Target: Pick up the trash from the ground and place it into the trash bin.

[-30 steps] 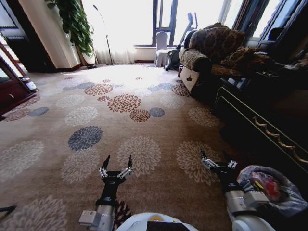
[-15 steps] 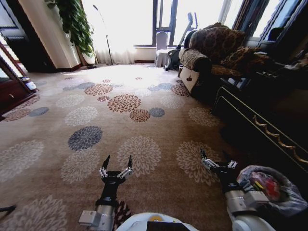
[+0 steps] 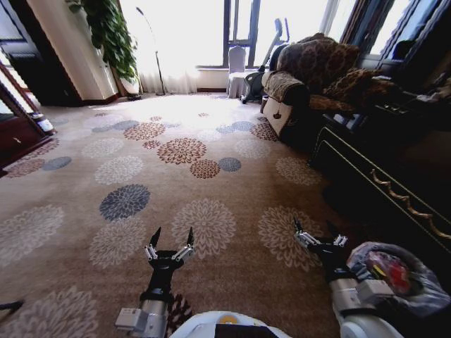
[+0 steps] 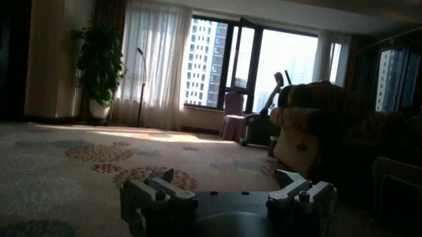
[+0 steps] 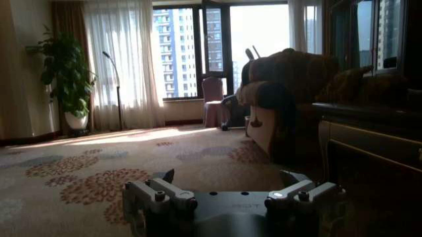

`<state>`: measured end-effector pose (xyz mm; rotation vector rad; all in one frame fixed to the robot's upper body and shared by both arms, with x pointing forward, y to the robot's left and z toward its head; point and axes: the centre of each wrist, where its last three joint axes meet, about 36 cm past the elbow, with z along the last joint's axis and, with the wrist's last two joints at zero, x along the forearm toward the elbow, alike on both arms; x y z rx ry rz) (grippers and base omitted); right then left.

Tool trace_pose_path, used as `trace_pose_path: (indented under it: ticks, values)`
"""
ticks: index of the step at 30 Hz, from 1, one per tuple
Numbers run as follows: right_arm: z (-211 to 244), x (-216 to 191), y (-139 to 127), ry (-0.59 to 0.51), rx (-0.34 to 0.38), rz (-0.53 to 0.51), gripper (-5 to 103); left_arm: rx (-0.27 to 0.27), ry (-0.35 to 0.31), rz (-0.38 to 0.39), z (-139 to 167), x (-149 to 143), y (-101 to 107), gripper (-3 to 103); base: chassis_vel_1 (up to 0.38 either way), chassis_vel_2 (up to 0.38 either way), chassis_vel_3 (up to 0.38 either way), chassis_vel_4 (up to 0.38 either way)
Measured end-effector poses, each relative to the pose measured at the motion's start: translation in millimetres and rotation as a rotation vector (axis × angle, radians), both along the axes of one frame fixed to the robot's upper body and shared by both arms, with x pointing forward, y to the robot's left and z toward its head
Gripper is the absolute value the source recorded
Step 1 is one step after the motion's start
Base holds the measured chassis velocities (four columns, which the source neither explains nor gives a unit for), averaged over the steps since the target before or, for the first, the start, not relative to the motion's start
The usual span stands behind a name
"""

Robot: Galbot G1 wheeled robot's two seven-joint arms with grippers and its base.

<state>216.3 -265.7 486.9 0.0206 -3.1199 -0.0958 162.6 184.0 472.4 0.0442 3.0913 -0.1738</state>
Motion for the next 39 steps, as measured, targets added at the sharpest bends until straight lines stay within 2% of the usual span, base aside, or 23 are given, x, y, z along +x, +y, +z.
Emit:
trace_pose_path:
  ticks: [39]
  values:
    - [0.0,0.0,0.0,0.000,0.000,0.000,100,0.000,0.000,0.000,0.0,0.0,0.0,100,0.000,0.000,0.000,0.000]
